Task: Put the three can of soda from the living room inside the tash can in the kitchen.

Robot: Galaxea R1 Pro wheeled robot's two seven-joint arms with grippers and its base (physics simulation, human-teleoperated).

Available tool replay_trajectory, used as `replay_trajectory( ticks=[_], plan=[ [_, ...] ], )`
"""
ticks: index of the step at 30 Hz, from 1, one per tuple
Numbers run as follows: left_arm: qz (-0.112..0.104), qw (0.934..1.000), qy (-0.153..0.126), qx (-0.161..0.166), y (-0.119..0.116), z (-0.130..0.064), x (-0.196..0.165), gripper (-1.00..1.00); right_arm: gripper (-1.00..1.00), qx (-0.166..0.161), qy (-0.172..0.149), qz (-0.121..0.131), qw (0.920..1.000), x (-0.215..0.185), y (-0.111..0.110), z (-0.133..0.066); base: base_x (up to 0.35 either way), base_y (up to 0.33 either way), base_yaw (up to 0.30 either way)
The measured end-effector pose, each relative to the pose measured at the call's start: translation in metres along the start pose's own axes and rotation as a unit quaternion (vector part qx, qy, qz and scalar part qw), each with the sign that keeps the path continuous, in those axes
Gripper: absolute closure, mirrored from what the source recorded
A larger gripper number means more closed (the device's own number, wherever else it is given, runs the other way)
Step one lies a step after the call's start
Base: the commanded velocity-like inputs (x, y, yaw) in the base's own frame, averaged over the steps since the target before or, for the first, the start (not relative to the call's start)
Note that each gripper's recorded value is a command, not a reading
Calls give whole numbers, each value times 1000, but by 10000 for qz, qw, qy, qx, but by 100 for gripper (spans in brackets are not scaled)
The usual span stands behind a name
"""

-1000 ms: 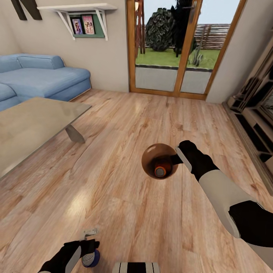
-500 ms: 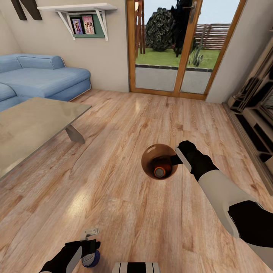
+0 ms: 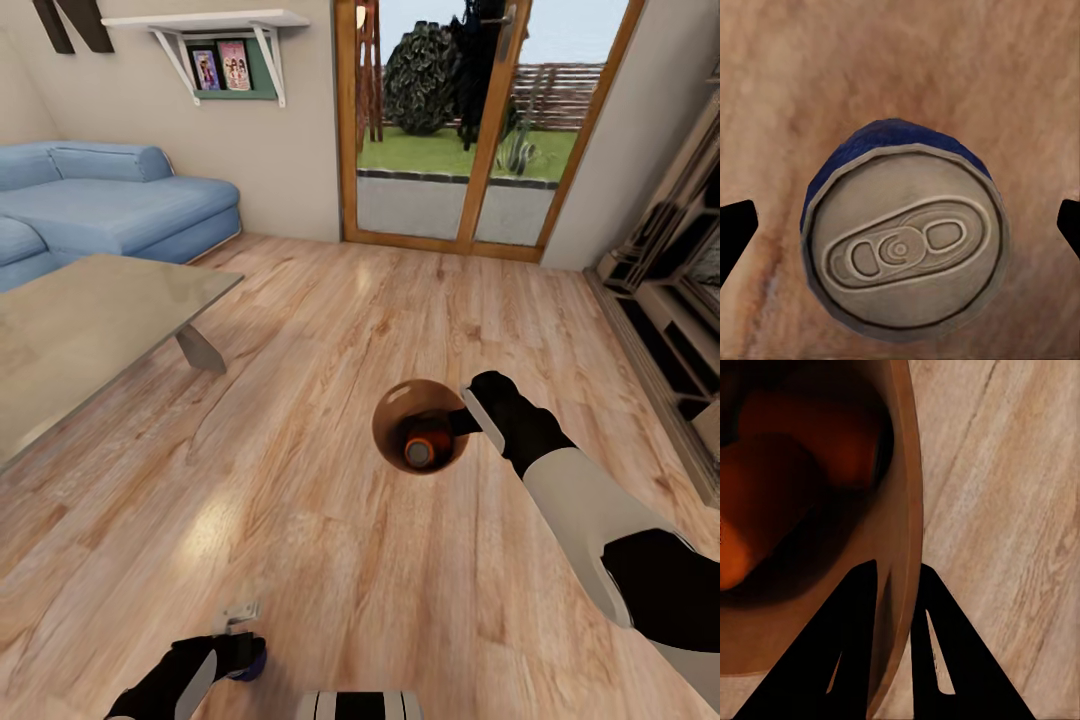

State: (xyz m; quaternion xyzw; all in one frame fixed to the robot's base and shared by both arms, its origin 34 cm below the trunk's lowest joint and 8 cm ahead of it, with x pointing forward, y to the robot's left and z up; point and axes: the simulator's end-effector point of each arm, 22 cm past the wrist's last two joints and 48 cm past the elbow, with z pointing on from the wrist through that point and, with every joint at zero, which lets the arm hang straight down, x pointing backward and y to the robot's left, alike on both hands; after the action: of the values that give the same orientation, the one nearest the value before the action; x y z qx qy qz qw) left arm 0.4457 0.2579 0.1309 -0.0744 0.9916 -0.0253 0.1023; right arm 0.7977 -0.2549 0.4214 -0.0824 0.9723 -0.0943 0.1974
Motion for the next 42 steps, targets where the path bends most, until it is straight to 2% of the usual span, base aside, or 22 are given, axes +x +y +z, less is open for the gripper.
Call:
replay_trajectory(
  ticks=[20, 42],
  plan=[
    [0, 10000, -1, 7, 0, 0, 0, -100, 100, 42, 7, -16, 10000, 1, -3, 1, -30, 0, 0],
    [-2, 10000, -25, 5, 1, 0, -3, -100, 100, 6, 0, -51, 10000, 0, 3, 0, 0, 0, 0]
  ],
)
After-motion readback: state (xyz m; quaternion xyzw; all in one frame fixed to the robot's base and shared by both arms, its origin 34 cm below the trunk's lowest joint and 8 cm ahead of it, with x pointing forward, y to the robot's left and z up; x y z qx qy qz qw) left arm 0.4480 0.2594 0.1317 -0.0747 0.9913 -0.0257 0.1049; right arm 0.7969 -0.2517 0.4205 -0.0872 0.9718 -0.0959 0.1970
